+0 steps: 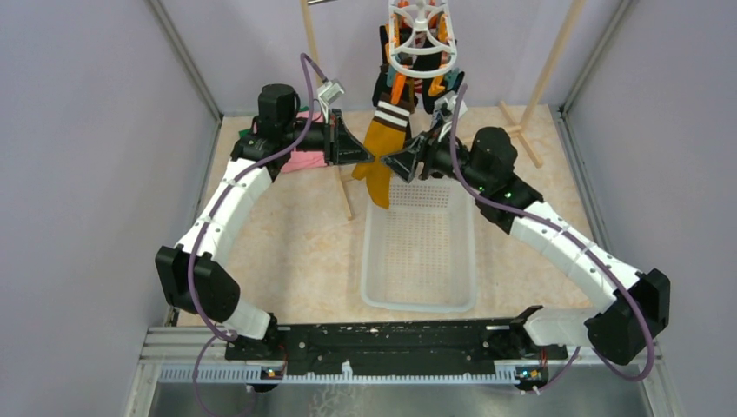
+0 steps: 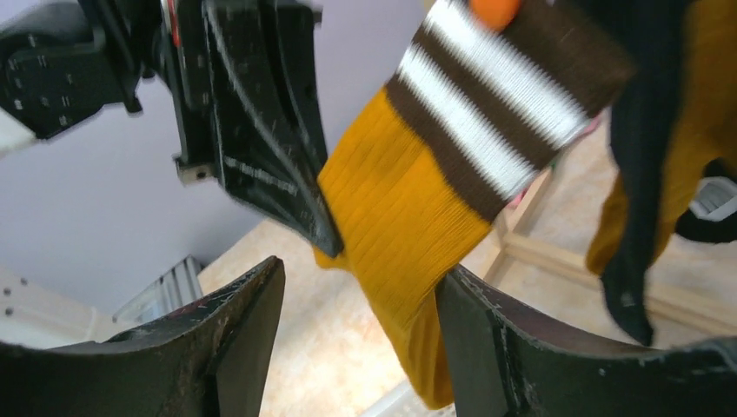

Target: Remove the socks clipped to the hanger

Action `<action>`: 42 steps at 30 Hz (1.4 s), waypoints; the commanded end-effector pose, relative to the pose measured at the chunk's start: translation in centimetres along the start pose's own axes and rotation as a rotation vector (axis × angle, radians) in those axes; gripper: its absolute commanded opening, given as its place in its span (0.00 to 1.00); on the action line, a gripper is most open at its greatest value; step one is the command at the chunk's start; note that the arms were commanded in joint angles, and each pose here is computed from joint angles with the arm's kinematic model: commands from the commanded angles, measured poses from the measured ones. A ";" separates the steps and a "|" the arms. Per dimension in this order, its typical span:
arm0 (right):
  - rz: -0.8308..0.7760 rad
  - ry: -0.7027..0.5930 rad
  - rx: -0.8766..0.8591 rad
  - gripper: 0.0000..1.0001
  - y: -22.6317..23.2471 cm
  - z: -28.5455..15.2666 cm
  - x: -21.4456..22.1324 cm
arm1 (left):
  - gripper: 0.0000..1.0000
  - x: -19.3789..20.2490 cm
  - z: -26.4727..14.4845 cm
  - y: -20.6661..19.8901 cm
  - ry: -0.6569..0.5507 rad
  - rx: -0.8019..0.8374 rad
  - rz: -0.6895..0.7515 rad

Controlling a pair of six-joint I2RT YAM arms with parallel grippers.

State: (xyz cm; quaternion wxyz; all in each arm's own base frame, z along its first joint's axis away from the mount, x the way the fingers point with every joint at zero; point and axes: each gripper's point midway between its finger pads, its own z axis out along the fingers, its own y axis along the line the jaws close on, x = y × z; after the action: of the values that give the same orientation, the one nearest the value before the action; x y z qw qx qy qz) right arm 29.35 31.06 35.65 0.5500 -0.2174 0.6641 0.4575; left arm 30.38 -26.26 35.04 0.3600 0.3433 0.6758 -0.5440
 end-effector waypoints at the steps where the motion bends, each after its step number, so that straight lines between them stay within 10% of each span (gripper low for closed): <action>1: -0.066 -0.171 0.012 0.64 0.4 -1.1 -8.1 | 0.00 -0.7 -0.2 -1.3 -0.016 0.015 0.055; 42: 0.080 -0.210 -0.138 0.73 -1.2 2.2 -11.7 | 0.00 -1.5 -2.2 -7.6 -0.032 0.120 0.080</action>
State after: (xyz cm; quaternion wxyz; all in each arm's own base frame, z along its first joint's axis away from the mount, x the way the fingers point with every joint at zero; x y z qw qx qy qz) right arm 36.48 31.64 43.40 0.5472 -0.1825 0.6088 0.5446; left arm 26.51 -25.75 38.51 0.3633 0.3611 0.6467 -0.5651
